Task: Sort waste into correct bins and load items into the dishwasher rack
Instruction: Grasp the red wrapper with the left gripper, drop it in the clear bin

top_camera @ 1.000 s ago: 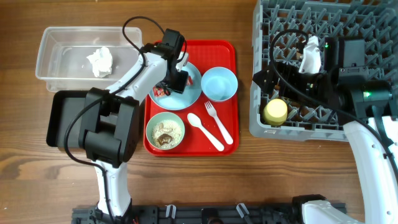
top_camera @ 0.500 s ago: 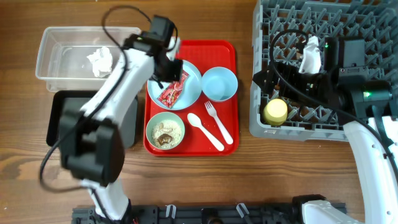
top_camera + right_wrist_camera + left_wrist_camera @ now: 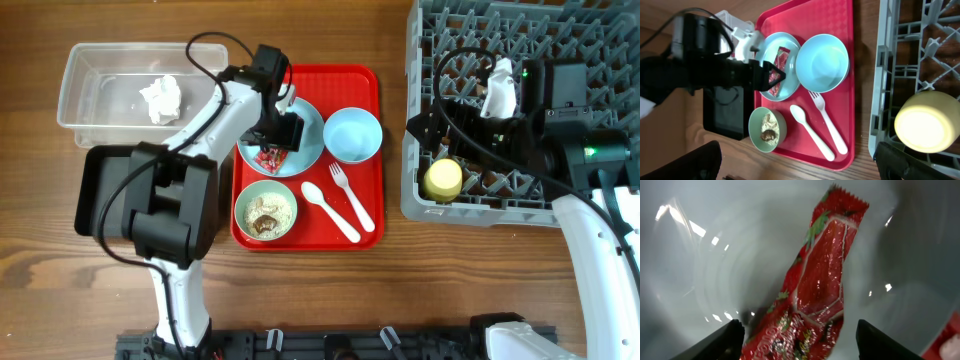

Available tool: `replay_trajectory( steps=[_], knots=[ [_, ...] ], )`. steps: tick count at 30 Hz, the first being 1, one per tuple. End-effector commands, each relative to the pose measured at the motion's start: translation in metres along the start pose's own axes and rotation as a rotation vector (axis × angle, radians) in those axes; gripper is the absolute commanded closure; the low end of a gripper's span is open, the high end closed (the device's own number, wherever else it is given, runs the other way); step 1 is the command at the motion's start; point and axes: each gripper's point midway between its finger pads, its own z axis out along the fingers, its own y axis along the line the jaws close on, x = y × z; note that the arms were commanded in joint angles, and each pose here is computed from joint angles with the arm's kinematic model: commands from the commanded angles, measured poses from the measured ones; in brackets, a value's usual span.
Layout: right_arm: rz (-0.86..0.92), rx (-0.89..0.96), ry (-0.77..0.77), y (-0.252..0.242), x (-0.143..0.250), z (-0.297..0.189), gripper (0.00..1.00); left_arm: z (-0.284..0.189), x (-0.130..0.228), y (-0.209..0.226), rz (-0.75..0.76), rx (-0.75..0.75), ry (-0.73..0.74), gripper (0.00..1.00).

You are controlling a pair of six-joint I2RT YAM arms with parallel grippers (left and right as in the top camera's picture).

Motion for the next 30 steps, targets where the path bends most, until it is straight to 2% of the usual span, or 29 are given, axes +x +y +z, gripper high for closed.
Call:
replay_trajectory(
  steps=[1,4,5,6,11,17,19,21,22,24,26,30],
  knots=[
    [-0.007,-0.027,-0.018,0.010,-0.002,-0.007,0.00,0.003,-0.002,-0.001,0.006,0.013,-0.002,0.43],
    [-0.008,-0.027,-0.019,0.010,-0.003,-0.008,0.00,0.003,0.000,-0.004,0.013,0.013,0.005,0.72],
    [-0.008,-0.027,-0.019,0.010,-0.003,-0.008,0.00,0.003,0.002,-0.005,0.013,0.012,0.012,0.91],
    [-0.008,-0.027,-0.019,0.010,-0.003,-0.008,0.00,0.003,0.003,-0.005,-0.001,0.011,0.016,0.96],
    [-0.007,-0.027,-0.019,0.010,-0.002,-0.007,0.00,-0.015,0.001,-0.004,-0.084,0.013,-0.007,0.96],
    [-0.006,-0.025,-0.015,0.009,-0.001,-0.007,0.00,-0.090,-0.022,-0.001,-0.248,0.074,-0.173,0.96],
    [-0.006,-0.025,-0.015,0.009,-0.002,-0.007,0.00,-0.096,-0.021,0.000,-0.324,0.079,-0.180,0.96],
    [-0.006,-0.025,-0.015,0.009,-0.001,-0.007,0.00,-0.086,-0.016,0.000,-0.436,0.082,-0.155,0.82],
    [-0.005,-0.025,-0.014,0.009,-0.001,-0.007,0.00,-0.080,-0.015,0.000,-0.433,0.082,-0.150,0.78],
    [-0.004,-0.024,-0.012,0.009,-0.001,-0.007,0.00,-0.063,-0.014,-0.001,-0.428,0.079,-0.135,0.57],
    [-0.003,-0.023,-0.009,0.009,0.000,-0.007,0.00,-0.045,-0.010,-0.003,-0.424,0.076,-0.111,0.45],
    [-0.002,-0.023,-0.008,0.008,0.000,-0.007,0.00,-0.020,-0.006,-0.004,-0.420,0.075,-0.078,0.43]
  ],
)
